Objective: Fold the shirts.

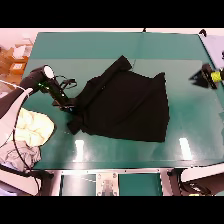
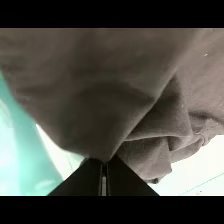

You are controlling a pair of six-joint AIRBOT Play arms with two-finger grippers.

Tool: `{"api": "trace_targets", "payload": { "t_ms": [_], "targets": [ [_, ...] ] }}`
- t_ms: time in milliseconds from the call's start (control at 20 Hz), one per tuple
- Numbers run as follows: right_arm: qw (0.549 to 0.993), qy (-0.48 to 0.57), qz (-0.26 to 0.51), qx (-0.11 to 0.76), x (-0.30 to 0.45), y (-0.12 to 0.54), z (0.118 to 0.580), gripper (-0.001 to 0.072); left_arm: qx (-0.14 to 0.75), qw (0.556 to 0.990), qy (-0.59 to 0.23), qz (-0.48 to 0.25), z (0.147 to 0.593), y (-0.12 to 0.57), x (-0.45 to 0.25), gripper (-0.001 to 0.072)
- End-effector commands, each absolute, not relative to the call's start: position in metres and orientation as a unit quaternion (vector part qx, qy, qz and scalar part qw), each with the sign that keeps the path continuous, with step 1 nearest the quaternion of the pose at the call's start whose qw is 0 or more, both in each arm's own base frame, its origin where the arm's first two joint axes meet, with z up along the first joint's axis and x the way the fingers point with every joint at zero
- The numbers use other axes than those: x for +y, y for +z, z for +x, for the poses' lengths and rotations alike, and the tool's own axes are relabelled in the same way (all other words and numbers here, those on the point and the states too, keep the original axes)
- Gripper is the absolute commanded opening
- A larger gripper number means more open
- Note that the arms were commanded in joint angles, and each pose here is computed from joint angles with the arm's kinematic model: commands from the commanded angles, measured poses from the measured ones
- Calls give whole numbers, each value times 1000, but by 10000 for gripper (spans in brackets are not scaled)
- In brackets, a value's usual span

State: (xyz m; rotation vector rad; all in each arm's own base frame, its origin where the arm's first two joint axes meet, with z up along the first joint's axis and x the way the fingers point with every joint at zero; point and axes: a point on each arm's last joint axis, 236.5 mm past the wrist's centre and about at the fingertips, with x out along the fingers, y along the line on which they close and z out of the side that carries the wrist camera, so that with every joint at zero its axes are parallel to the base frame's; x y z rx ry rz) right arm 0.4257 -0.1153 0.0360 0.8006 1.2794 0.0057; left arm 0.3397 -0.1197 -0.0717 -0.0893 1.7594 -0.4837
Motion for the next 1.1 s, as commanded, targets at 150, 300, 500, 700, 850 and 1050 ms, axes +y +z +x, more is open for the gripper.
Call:
{"api": "trace_targets", "payload": {
  "t_ms": [150, 300, 500, 700, 850, 1050],
  "targets": [
    [651, -82, 389, 647, -56, -41, 249, 561, 745, 624, -235, -13, 349, -65, -117, 443],
    [612, -41, 441, 655, 2, -80, 215, 561, 748, 622, -224, -52, 351, -62, -100, 443],
    [596, -28, 449, 665, 31, -112, 191, 560, 772, 579, -218, -141, 326, -68, -80, 427],
    [613, -20, 454, 647, 32, -114, 200, 403, 762, 586, -213, -176, 319, -97, -84, 427],
    [625, -8, 469, 624, 35, -109, 214, 176, 705, 605, -265, -258, 338, -86, -124, 426],
    [636, 9, 482, 603, 40, -101, 226, 19, 700, 600, -274, -276, 334, -90, -142, 426]
  ]
}}
